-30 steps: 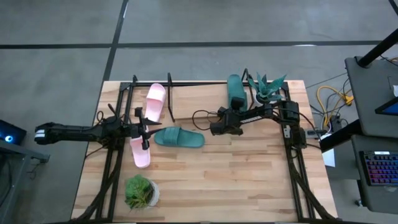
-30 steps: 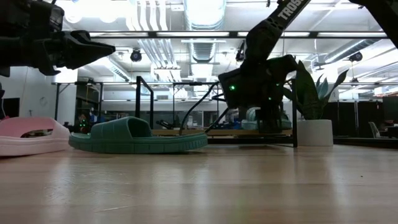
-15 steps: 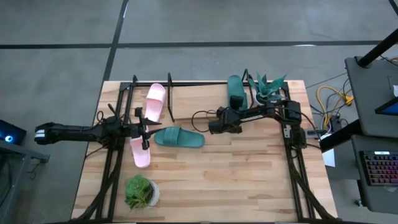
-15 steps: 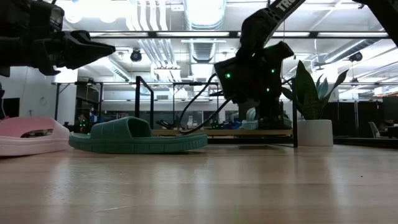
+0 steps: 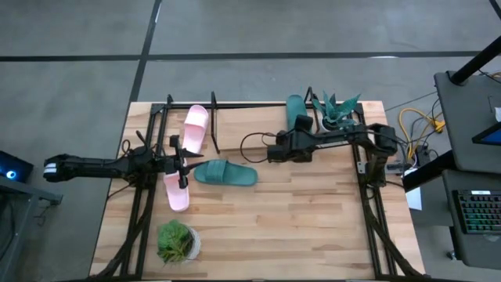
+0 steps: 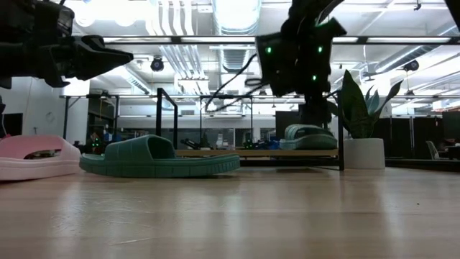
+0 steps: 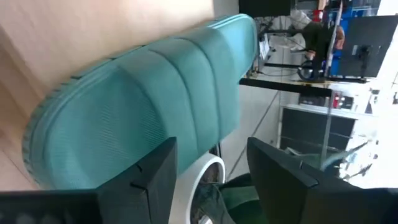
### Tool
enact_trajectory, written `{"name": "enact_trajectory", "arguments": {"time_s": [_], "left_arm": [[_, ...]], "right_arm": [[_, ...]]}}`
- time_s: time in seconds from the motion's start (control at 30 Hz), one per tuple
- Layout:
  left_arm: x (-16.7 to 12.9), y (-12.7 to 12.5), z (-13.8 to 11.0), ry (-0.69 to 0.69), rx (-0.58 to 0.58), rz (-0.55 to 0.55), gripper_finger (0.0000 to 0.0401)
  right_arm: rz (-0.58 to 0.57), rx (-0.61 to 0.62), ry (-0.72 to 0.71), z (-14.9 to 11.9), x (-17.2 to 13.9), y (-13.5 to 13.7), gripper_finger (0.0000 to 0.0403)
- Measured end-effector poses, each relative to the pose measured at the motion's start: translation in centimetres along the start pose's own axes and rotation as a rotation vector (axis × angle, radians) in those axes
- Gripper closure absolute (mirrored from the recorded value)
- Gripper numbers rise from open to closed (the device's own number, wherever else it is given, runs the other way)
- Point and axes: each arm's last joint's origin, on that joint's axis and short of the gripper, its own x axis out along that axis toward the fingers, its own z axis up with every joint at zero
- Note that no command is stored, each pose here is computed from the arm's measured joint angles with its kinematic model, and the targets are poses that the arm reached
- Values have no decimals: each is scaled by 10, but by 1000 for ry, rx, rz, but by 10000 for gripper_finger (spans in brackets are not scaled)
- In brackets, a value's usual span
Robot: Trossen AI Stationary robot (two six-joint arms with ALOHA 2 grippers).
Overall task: Pick and place slides into the shelf
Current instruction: Put the right green slide on the shelf, then put the green slide on the shelf
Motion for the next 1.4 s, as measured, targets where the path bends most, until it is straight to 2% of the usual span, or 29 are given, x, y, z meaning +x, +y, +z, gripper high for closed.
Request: {"name": "enact_trajectory", "arguments": {"time_s": [0.17,0.37,0.5,0.63,0.77,1.03,1.2,1.4], "left_arm": [[0,0,0,0,0,0,310],[0,0,0,0,0,0,310],[0,0,0,0,0,1,310],[0,0,0,0,0,0,310],[0,0,0,0,0,0,310],[0,0,0,0,0,1,310],[0,0,0,-1,0,1,310],[0,0,0,-1,0,1,310]], "right_arm": [[18,58,-38,-5,-11,-15,220],[109,189,-107,-12,-30,-28,220],[139,243,-214,-15,-50,-31,220],[173,245,-350,-14,-74,-28,220],[216,192,-476,-9,-94,-18,220],[459,-8,-737,6,-118,18,220],[498,-174,-884,5,-120,43,220],[492,-239,-954,-4,-107,70,220]]}}
